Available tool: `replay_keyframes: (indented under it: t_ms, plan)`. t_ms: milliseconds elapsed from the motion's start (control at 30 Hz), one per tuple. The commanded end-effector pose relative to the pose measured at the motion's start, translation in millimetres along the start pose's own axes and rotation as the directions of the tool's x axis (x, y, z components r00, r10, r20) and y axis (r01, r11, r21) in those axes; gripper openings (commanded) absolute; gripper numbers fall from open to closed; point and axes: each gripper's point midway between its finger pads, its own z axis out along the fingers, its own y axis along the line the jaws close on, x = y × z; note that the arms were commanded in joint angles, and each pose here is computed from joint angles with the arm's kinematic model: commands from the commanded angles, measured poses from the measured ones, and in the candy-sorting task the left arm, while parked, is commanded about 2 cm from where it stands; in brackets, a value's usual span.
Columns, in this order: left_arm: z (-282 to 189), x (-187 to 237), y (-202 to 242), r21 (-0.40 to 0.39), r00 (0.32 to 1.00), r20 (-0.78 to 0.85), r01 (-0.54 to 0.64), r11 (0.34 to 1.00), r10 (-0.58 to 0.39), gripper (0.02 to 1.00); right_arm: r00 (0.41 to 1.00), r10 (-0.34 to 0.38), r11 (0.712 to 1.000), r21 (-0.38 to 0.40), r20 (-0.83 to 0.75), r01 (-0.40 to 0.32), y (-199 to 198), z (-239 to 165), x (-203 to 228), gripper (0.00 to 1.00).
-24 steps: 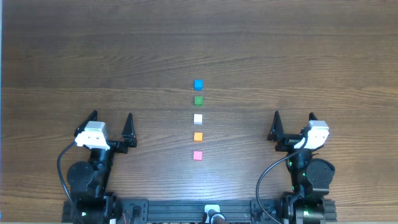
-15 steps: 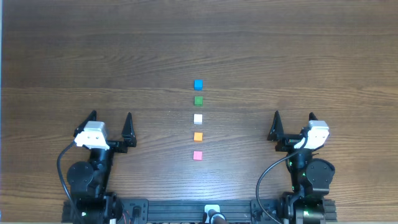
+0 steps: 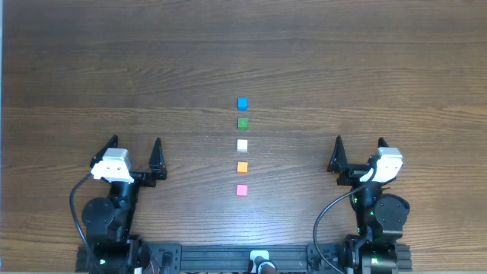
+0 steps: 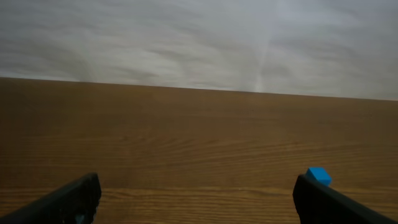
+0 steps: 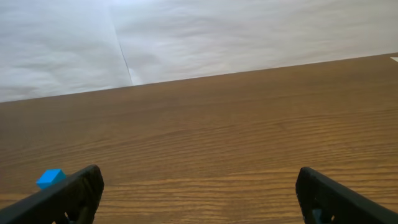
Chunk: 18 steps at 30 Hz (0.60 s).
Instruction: Stack Cubes
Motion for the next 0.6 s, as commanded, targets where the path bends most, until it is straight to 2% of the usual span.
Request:
replay_keyframes:
  t_ms: [33, 400, 600]
  plan:
    - [0.2, 2.3, 3.1, -0.016, 1.0, -0.002, -0.011, 1.0, 0.011, 1.0, 1.0, 0.005, 1.0, -0.005, -0.003, -0.005, 0.8, 0.0, 1.8, 0.993]
    - [0.2, -2.1, -1.3, 0.009, 1.0, 0.015, -0.013, 1.0, 0.013, 1.0, 1.0, 0.005, 1.0, -0.006, -0.003, -0.005, 0.9, 0.0, 1.8, 0.993]
    - [-2.7, -12.7, -27.4, 0.157, 0.998, 0.053, -0.028, 0.987, 0.02, 1.0, 1.0, 0.005, 1.0, -0.006, -0.003, -0.005, 0.9, 0.0, 1.8, 0.993]
